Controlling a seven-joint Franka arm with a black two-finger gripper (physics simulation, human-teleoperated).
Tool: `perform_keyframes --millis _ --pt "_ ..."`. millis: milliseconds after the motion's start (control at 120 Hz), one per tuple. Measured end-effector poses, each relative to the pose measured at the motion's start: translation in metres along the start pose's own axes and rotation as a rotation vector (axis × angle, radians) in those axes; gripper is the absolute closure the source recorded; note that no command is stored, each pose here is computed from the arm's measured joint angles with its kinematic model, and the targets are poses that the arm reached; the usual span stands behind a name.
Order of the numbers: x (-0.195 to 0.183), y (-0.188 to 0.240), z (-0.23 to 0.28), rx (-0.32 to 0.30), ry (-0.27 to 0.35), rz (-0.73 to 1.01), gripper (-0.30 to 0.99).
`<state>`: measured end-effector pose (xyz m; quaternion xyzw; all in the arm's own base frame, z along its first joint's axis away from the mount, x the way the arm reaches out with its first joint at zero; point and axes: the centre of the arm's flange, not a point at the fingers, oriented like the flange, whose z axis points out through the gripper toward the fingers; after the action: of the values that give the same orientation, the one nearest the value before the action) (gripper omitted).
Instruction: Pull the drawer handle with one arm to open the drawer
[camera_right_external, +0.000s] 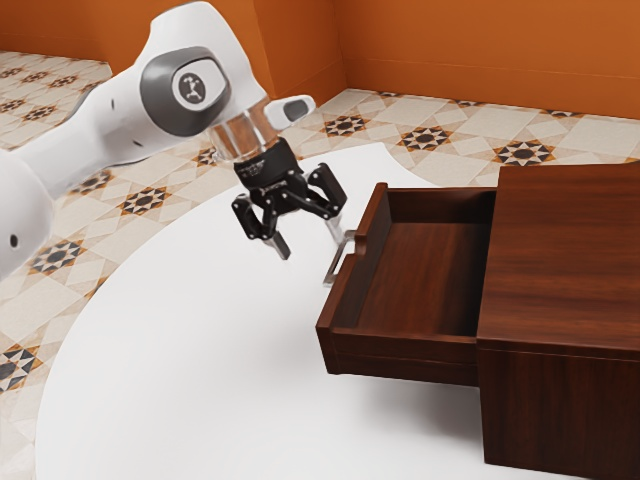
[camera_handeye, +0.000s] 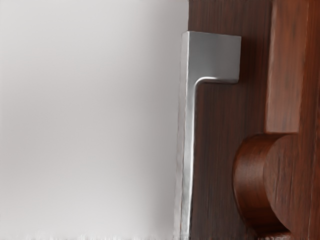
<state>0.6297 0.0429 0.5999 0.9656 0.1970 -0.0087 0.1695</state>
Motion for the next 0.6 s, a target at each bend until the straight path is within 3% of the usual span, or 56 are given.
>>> perform_keyframes --millis 250,425,600 --pt "-0.043 -0.001 -0.072 -0.019 0.074 0.018 0.01" --pt "-0.08 0.001 -0.115 0.089 0.154 0.116 0.01" --pt "-0.088 0.002 -0.119 0.19 0.166 0.202 0.0"
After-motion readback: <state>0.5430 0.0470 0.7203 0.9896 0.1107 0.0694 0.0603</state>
